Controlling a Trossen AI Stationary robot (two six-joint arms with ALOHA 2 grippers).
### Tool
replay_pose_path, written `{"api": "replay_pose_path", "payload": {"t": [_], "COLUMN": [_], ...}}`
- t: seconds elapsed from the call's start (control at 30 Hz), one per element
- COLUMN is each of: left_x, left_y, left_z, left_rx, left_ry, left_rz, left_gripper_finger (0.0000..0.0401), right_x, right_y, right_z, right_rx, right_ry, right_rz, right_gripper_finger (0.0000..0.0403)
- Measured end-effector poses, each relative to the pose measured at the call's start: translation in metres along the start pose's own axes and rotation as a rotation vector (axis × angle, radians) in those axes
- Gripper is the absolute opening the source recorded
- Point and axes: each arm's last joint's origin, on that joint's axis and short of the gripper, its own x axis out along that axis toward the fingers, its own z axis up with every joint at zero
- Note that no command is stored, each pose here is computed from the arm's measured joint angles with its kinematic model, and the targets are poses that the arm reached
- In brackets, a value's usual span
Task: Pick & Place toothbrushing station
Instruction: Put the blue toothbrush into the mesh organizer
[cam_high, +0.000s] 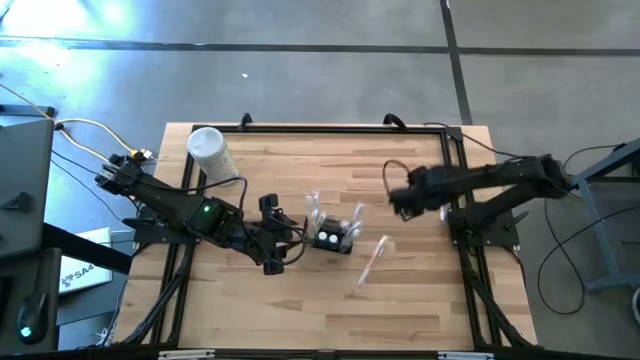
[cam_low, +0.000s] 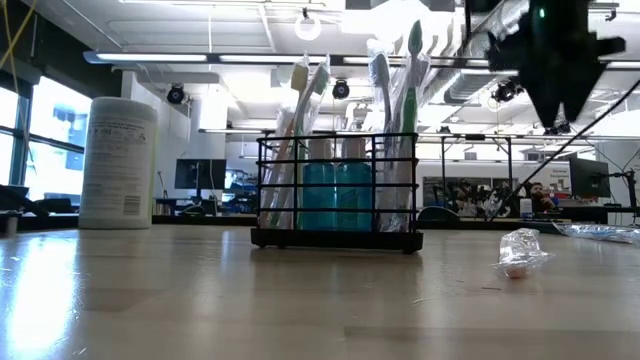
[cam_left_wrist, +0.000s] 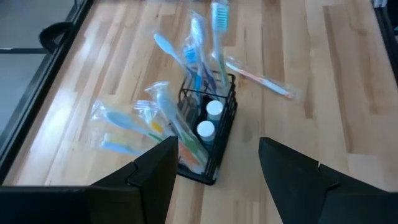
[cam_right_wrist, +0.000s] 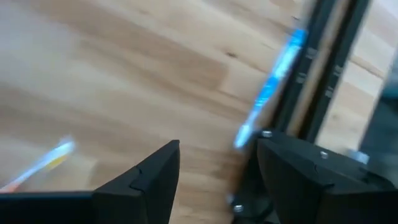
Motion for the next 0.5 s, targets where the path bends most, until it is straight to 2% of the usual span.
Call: {"api": "replay_pose_path", "payload": {"t": [0.2,0.33,0.5], "left_x": [0.0,0.0,0.0], "left_y": [0.0,0.0,0.0], "left_z": [-0.001,-0.001,0.0], "left_rx": [0.001,0.002,0.003], "left_ry": [0.013,0.016,0.0], "left_rz": [-0.012,-0.01,-0.009], "left_gripper_finger": [0.0221,0.0221,0.0221], "right_x": [0.045,0.071,0.085], "right_y": [-0.043,-0.057,-0.056], "right_z": [0.013,0.011,0.021], "right_rx": [0.14,0.258,0.312], "right_ry": [0.131,0.177,0.138], "right_rz": [-0.084,-0.032,0.033], "right_gripper_finger": [0.0207,0.0207,0.0207]}}
